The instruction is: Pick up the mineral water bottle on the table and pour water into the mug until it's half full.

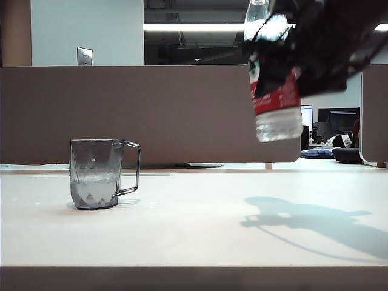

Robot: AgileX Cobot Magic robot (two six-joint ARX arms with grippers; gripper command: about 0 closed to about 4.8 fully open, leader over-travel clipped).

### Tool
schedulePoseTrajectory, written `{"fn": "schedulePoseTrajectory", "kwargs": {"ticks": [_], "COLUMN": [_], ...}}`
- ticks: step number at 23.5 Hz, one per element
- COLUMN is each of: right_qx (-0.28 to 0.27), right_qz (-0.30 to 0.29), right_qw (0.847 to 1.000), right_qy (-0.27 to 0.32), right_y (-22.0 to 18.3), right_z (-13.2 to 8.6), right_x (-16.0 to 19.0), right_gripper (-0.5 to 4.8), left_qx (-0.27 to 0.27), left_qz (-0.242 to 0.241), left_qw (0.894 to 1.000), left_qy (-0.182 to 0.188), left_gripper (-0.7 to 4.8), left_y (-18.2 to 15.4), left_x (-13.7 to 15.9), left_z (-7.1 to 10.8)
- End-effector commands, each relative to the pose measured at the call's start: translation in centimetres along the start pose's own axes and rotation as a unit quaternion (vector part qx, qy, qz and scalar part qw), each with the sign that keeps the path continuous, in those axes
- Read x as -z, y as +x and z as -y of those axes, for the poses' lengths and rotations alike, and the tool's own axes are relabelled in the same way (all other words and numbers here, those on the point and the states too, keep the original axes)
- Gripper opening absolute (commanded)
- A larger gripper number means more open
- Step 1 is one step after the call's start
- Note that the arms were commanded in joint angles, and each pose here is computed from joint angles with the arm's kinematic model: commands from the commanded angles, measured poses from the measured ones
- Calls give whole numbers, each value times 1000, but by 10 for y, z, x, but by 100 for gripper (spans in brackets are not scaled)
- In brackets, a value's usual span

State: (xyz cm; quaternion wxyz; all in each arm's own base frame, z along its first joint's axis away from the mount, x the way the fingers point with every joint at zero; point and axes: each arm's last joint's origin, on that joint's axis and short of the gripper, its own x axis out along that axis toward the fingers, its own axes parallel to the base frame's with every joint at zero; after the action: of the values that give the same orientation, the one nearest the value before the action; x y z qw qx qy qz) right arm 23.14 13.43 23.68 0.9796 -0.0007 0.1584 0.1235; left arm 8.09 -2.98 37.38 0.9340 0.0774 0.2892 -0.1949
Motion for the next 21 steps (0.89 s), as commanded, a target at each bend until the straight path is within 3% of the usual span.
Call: {"fn": "schedulePoseTrajectory", "kwargs": {"ticks": [1, 21], "right_qx": [-6, -1], "right_qz": [80, 58], "right_qw": [996, 998], "right_qy": [25, 20], "right_y": [9, 67], "right_z": [-1, -10], "right_x": [1, 57], "right_gripper": [255, 255], "left_qx": [3, 3], "left_qz": [-1, -7], "left_qw": [1000, 1000], "left_qy": [2, 2], "left_gripper": [-5, -5], "left_y": [-2, -2], "left_x": [0, 1], "left_z": [0, 0]}}
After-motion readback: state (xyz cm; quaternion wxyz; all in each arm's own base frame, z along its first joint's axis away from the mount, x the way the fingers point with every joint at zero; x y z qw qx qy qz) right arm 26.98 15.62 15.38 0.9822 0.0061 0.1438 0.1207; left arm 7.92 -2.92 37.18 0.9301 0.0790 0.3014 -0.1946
